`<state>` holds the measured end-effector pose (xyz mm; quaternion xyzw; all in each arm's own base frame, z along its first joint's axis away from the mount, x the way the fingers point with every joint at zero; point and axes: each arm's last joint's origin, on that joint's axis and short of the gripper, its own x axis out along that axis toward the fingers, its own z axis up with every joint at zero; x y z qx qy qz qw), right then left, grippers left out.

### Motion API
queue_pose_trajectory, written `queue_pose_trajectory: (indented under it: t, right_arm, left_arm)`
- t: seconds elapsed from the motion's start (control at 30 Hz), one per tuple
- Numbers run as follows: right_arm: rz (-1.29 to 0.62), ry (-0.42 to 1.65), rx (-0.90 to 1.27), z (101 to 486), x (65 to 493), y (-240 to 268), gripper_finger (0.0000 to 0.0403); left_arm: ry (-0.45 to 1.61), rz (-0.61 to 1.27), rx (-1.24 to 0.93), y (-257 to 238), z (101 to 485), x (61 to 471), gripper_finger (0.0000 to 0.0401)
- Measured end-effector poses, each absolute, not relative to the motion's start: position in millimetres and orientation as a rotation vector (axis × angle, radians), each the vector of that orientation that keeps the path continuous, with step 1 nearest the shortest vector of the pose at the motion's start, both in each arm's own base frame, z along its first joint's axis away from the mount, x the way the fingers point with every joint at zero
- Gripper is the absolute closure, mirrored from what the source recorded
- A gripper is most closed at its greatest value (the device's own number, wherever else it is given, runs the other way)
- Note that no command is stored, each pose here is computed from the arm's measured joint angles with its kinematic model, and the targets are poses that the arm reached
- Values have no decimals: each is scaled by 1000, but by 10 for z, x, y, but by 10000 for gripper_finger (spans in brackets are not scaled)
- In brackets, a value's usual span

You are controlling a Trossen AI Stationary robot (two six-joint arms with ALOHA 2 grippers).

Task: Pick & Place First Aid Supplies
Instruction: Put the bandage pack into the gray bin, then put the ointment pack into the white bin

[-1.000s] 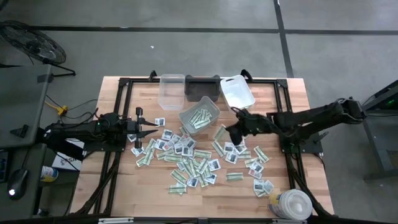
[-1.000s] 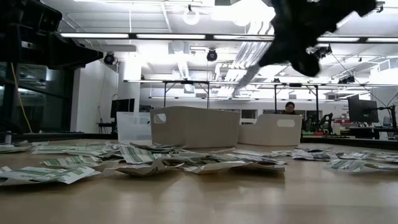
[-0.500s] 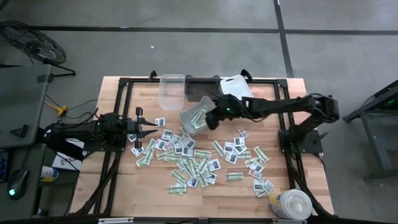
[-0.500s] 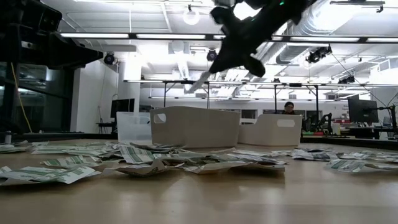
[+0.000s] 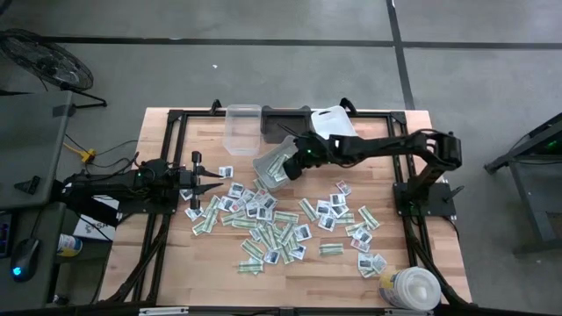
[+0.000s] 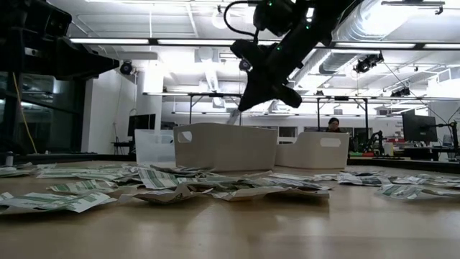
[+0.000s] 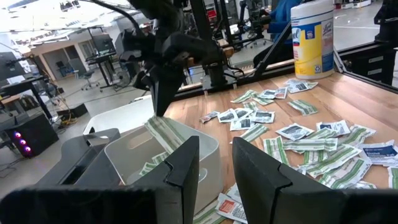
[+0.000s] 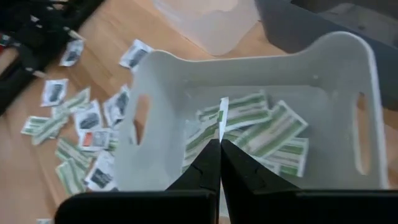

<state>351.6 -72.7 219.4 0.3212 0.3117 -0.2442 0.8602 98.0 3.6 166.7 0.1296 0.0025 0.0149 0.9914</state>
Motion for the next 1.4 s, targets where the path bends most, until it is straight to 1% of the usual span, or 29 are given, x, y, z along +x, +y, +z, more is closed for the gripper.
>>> queue_pose_trajectory:
  t: [0.1, 0.17, 0.43, 0.57, 0.8, 1.0, 1.17, 1.4]
  right_arm:
    - [-536, 676, 677, 2175, 3493, -743, 397]
    - [-536, 688, 680, 2167, 3484, -745, 383]
    - [-556, 698, 681, 2160, 3470, -746, 295]
    - [-573, 743, 686, 2211, 3380, -724, 272]
    - [-649, 930, 701, 2320, 3075, -529, 268]
    - [-726, 1119, 714, 2319, 2845, -345, 268]
    - [-766, 1210, 726, 2168, 2728, -291, 268]
    - [-801, 1259, 770, 1858, 2587, -310, 268]
  left_arm:
    - [5, 30, 260, 36, 1666, 980, 305]
    - [5, 30, 260, 36, 1668, 980, 305]
    - [5, 30, 260, 36, 1667, 980, 305]
    - [5, 30, 260, 36, 1667, 980, 305]
    - [5, 30, 260, 36, 1666, 980, 305]
    - [5, 30, 260, 36, 1667, 980, 305]
    - [5, 30, 260, 35, 1668, 979, 305]
    - [5, 30, 260, 35, 1668, 979, 305]
